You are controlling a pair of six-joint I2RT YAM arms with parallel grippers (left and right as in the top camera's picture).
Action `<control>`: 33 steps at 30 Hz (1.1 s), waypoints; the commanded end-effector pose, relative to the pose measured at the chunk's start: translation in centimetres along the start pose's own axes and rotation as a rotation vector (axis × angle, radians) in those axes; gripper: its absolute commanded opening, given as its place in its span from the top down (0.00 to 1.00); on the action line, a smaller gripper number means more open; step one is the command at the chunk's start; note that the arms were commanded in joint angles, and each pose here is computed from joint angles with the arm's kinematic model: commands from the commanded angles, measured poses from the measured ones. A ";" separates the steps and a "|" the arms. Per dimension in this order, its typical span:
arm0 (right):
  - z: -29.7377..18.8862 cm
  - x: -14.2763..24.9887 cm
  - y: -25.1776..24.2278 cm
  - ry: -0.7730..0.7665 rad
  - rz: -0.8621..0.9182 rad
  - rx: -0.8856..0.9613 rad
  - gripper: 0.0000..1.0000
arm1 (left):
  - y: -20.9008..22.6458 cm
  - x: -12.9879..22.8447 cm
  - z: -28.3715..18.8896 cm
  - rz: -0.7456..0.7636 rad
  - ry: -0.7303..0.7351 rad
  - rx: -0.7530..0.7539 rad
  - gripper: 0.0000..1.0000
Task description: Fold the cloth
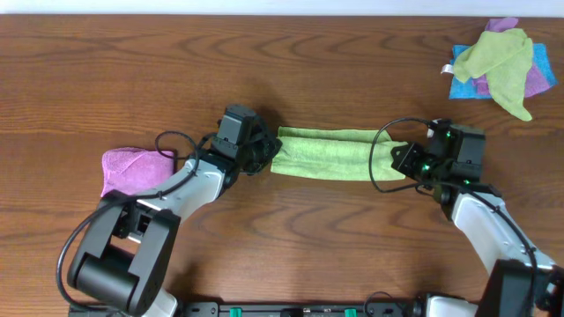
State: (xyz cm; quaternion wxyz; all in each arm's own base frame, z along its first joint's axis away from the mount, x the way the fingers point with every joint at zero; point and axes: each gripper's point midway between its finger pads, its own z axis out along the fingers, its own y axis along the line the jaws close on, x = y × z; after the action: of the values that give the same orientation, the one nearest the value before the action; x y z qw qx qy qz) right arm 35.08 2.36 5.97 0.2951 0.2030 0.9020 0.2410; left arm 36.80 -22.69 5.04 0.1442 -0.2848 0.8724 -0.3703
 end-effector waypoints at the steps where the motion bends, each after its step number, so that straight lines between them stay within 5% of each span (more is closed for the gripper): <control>1: 0.4 -1.2 -0.1 -0.035 -0.004 0.019 0.99 | -0.1 -1.6 0.4 0.012 -0.054 -0.014 0.94; 33: 6.4 -4.4 -1.2 -0.044 -0.041 0.057 0.99 | 1.3 -4.3 4.6 0.020 -0.118 -0.086 0.95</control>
State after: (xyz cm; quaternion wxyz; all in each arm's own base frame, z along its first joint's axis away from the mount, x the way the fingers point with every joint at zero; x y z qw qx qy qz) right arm 41.54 1.55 2.48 0.3036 0.2026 0.9035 0.2247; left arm 40.49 -22.88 1.17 0.1610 -0.2966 0.8817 -0.3298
